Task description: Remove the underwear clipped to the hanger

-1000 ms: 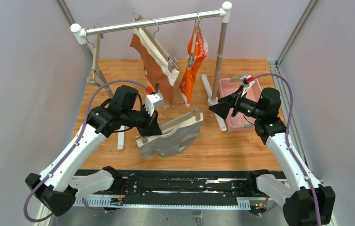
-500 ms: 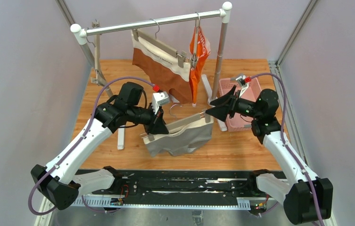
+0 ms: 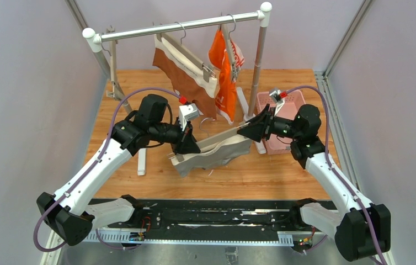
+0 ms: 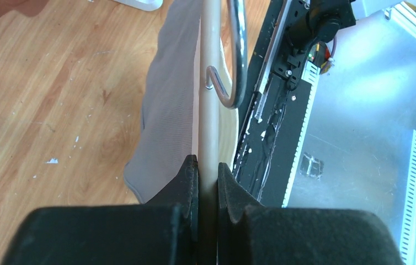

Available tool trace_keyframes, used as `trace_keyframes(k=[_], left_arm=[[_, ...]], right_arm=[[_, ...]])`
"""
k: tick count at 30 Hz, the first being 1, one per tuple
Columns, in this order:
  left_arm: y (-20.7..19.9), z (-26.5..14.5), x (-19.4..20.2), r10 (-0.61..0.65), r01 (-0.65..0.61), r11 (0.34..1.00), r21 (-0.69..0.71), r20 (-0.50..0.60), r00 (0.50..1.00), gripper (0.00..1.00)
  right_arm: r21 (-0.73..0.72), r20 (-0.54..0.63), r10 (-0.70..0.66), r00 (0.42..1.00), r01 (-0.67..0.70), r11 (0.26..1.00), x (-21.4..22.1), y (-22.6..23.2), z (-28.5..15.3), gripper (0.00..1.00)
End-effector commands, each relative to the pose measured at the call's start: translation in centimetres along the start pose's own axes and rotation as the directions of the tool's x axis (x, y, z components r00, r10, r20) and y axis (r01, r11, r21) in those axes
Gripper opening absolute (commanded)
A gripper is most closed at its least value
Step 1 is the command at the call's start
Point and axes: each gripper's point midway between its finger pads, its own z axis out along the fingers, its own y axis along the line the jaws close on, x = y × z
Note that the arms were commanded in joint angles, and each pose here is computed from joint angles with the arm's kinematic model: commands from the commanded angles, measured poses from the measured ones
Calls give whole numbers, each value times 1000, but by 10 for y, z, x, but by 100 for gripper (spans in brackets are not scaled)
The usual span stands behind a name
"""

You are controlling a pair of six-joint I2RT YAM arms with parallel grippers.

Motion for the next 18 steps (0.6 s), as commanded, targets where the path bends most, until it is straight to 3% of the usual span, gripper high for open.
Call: trace_keyframes(k=[1, 3, 5, 9, 10, 12, 14, 18], left_arm=[[-5, 3, -11, 21, -22, 999, 30, 44, 999, 0], [-4, 4, -9, 19, -21, 999, 29, 41, 999, 0], [-3, 5, -7, 16, -17, 999, 27, 36, 999, 0], [0, 8, -2, 6, -7, 1000, 23, 26, 1000, 0], [0, 8, -1, 6, -7, 1000, 24, 25, 1000, 0], [0, 8, -1, 7, -8, 1000, 25, 25, 1000, 0], [0, 8, -2, 11, -12, 1000, 26, 29, 1000, 0], [-3, 6, -5, 18, -19, 999, 32, 41, 999, 0]], right_arm=[[-27, -3, -13, 1000, 13, 1000, -2, 5, 5, 36], [-31, -7, -11, 1000, 11, 999, -2, 5, 7, 15], [-36, -10, -15, 1000, 15, 999, -1, 6, 9, 1], [-37, -14, -14, 1000, 13, 999, -1, 5, 13, 1], [-35, -15, -12, 1000, 12, 999, -2, 5, 13, 5], [-30, -16, -7, 1000, 6, 1000, -1, 3, 14, 30], [-22, -15, -9, 1000, 9, 1000, -1, 2, 14, 48], [-6, -1, -26, 1000, 26, 1000, -4, 2, 12, 61]])
